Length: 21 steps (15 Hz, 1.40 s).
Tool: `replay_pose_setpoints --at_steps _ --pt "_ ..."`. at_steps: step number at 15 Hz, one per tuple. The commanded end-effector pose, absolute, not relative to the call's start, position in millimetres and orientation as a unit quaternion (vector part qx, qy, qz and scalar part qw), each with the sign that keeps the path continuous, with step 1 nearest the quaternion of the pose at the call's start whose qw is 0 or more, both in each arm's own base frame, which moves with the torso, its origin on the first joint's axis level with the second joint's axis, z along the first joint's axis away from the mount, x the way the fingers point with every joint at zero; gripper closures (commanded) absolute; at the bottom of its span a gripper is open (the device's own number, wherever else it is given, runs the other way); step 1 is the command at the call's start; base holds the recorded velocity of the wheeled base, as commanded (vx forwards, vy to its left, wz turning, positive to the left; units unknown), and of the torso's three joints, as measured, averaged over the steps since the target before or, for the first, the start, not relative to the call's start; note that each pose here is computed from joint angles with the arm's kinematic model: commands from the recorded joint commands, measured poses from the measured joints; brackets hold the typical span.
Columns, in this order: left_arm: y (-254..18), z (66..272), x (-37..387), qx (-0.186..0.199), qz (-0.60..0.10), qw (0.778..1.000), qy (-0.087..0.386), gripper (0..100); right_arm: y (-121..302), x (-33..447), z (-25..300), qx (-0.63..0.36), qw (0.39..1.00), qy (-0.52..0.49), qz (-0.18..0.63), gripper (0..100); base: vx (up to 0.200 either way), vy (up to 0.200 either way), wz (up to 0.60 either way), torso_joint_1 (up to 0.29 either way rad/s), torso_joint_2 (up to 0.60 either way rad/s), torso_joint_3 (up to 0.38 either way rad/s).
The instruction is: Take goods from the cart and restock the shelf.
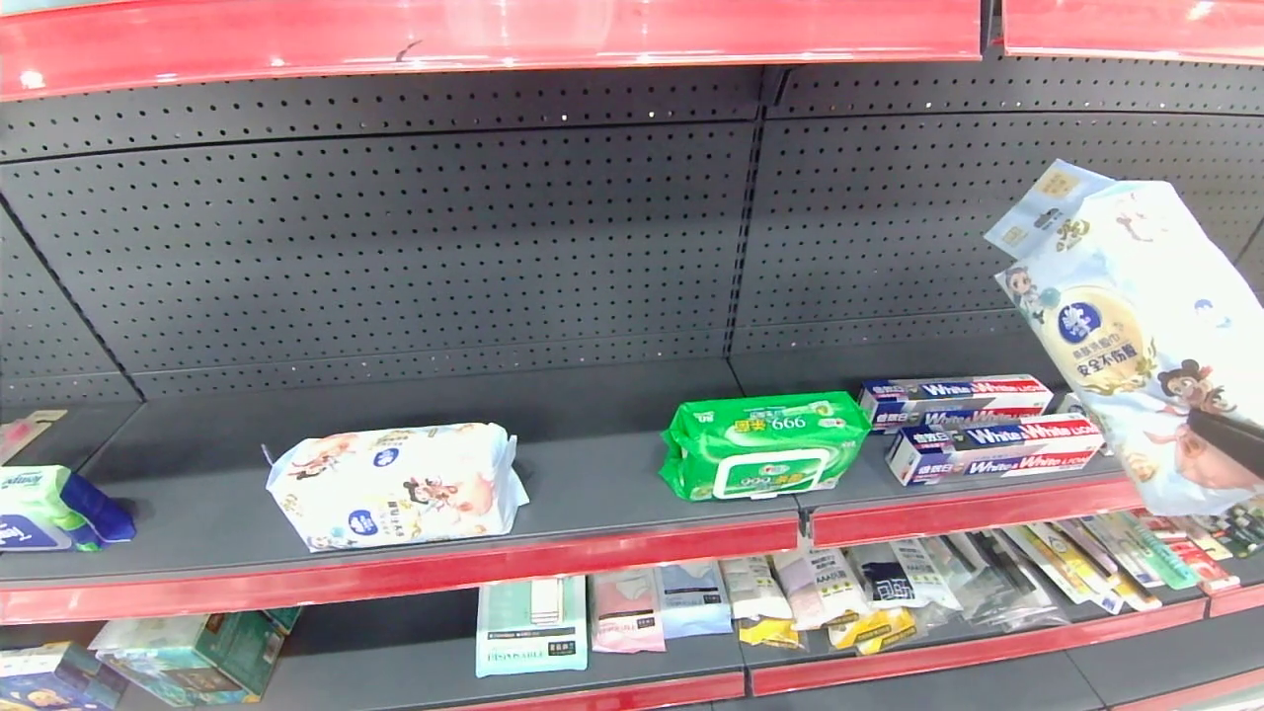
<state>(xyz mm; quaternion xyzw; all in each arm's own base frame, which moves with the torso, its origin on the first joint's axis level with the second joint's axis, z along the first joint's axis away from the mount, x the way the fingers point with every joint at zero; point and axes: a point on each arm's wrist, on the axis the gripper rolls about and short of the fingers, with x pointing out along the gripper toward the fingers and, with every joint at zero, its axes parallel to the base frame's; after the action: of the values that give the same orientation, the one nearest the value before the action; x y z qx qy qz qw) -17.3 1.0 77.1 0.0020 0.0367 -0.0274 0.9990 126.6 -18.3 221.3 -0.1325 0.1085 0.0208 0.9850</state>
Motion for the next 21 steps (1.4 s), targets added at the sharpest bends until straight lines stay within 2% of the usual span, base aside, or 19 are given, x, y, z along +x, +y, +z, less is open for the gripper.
replay_pose_setpoints --at_steps 1,2,15,18,21 --pt "1 77 -17 0.003 -0.027 0.999 0.041 0 -17 132 218 -0.133 0.983 0.119 0.032 100 0.000 0.000 0.00 0.000 0.00 0.000" --pt "1 77 -17 0.003 -0.027 0.999 0.041 0 -17 132 218 -0.133 0.983 0.119 0.033 100 0.000 0.000 0.00 0.000 0.00 0.000" --pt "1 77 -17 0.003 -0.027 0.999 0.040 0 -17 137 212 -0.131 0.981 0.136 0.036 100 0.000 0.000 0.60 0.005 0.00 0.001" --pt "1 77 -17 0.004 -0.027 0.999 0.040 0 -16 139 213 -0.137 0.981 0.134 0.042 100 0.000 0.000 0.00 0.000 0.00 0.000" --pt "1 77 -17 0.001 -0.025 0.999 0.040 0 5 150 210 -0.141 0.971 0.136 0.136 100 0.000 0.000 0.00 0.000 0.00 0.000"
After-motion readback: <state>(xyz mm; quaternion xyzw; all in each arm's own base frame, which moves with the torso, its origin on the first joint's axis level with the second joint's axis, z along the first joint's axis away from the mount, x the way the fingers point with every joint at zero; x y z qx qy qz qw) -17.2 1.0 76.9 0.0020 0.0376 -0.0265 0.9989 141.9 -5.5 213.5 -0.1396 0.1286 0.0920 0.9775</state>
